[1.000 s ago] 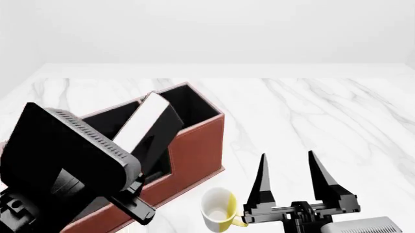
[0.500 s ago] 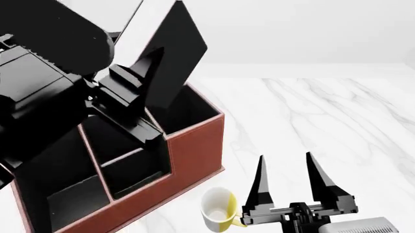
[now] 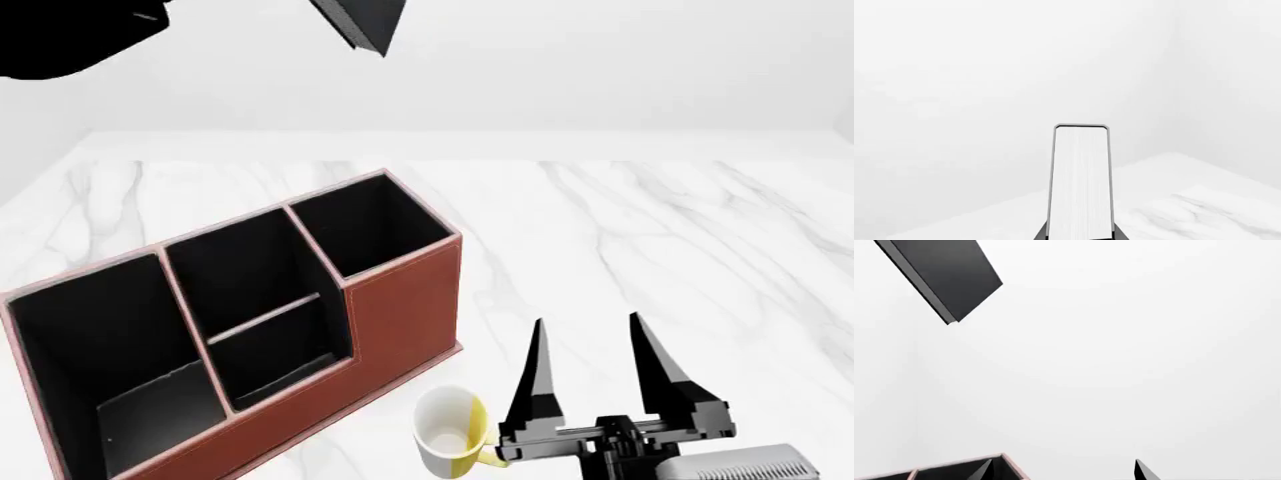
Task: Pick up the book and place it in the right compartment of the caddy.
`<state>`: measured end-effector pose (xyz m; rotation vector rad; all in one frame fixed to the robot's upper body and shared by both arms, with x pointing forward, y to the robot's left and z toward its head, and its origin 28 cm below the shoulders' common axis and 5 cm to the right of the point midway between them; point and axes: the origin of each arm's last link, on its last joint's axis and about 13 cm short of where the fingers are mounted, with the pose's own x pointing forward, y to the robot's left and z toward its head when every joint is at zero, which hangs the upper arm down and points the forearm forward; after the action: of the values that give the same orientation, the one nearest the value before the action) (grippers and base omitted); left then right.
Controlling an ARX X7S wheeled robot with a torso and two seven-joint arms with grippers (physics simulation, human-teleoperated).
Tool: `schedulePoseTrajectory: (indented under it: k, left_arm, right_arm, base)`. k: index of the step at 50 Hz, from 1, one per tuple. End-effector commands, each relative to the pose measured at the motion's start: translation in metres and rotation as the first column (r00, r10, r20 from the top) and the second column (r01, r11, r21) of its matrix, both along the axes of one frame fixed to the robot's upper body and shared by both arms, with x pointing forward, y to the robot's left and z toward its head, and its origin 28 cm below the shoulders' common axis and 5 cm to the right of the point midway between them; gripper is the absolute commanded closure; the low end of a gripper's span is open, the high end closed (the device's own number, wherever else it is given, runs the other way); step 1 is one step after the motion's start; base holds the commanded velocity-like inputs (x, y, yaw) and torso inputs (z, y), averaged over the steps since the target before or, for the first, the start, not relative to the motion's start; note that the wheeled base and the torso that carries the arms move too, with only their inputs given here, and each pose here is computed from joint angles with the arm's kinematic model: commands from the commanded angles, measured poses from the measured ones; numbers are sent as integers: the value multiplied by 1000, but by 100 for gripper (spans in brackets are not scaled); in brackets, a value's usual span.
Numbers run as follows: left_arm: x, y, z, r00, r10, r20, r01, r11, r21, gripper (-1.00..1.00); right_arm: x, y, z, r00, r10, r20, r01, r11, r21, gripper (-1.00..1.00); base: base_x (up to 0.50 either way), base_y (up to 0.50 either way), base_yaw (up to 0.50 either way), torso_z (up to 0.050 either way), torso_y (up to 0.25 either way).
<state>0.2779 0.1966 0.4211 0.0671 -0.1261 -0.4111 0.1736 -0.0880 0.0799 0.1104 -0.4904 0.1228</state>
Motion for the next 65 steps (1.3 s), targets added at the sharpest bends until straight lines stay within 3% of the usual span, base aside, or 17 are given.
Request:
schedulePoseTrajectory:
  k: [1, 5, 6, 8, 9, 12, 14, 15, 16, 22, 28, 36, 43, 51, 65]
  left_arm:
    - [62, -11, 13, 984, 171, -51, -171, 985, 11, 100]
    - [81, -16, -2, 967, 234, -106, -223, 969, 107, 100]
    - [87, -18, -6, 971, 204, -126, -199, 979, 50, 100]
    - [90, -21, -11, 971, 187, -150, -173, 980, 102, 100]
    - [91, -22, -12, 973, 182, -140, -174, 983, 66, 100]
    - [99, -24, -16, 966, 197, -169, -178, 976, 123, 100]
    - [104, -26, -19, 945, 240, -221, -194, 958, 211, 100]
    - [105, -27, -18, 947, 257, -194, -209, 949, 236, 100]
    - [106, -27, -17, 930, 306, -205, -235, 922, 307, 100]
    - [111, -27, -12, 913, 283, -292, -219, 947, 234, 100]
    - [111, -32, -23, 898, 278, -342, -195, 947, 256, 100]
    - [112, -38, -36, 876, 245, -415, -169, 963, 210, 100]
    - [114, -39, -44, 847, 252, -468, -209, 968, 141, 100]
    - [114, -41, -52, 810, 270, -520, -234, 963, 136, 100]
    - [113, -43, -61, 789, 270, -552, -233, 963, 139, 100]
  right_arm:
    - [1, -1, 2, 1000, -4, 10, 4, 1000, -2, -100]
    - [2, -2, 2, 1000, -4, 8, 4, 1000, -1, -100]
    - [2, -2, 2, 1000, -3, 7, 3, 1000, 0, -100]
    - [2, -2, 1, 1000, -2, 5, 2, 1000, 0, -100]
    - [2, -2, 1, 1000, -3, 4, 3, 1000, 0, -100]
    - [2, -2, 1, 1000, 0, 0, 0, 1000, 2, -100]
    - [2, -1, 1, 1000, 5, -7, -5, 1000, 10, -100]
    - [2, -1, 1, 1000, 5, -5, -5, 1000, 10, -100]
    - [2, -2, 1, 1000, 5, -4, -5, 1000, 9, -100]
    - [2, -1, 0, 1000, 9, -10, -9, 1000, 11, -100]
    - [1, 0, -1, 1000, 15, -11, -15, 1000, 9, -100]
    - [0, 0, -1, 1000, 21, -15, -21, 1000, 6, -100]
    - [0, 1, -2, 1000, 24, -17, -24, 1000, 5, -100]
    - [0, 1, -2, 1000, 23, -18, -23, 1000, 3, -100]
    - [0, 1, -2, 1000, 20, -18, -20, 1000, 1, -100]
  base:
    - [0, 0, 0, 0, 0]
    - [0, 0, 0, 0, 2]
    - [0, 0, 0, 0, 0]
    - [0, 0, 0, 0, 0]
    - [0, 0, 0, 0, 0]
    - [0, 0, 0, 0, 3]
    - [0, 0, 0, 0, 0]
    - [0, 0, 0, 0, 0]
    - [0, 0, 0, 0, 0]
    - [0, 0, 0, 0, 3]
    - [0, 0, 0, 0, 2]
    - [0, 0, 0, 0, 1]
    - [0, 0, 0, 0, 1]
    - [0, 0, 0, 0, 1]
    - [0, 0, 0, 1, 1]
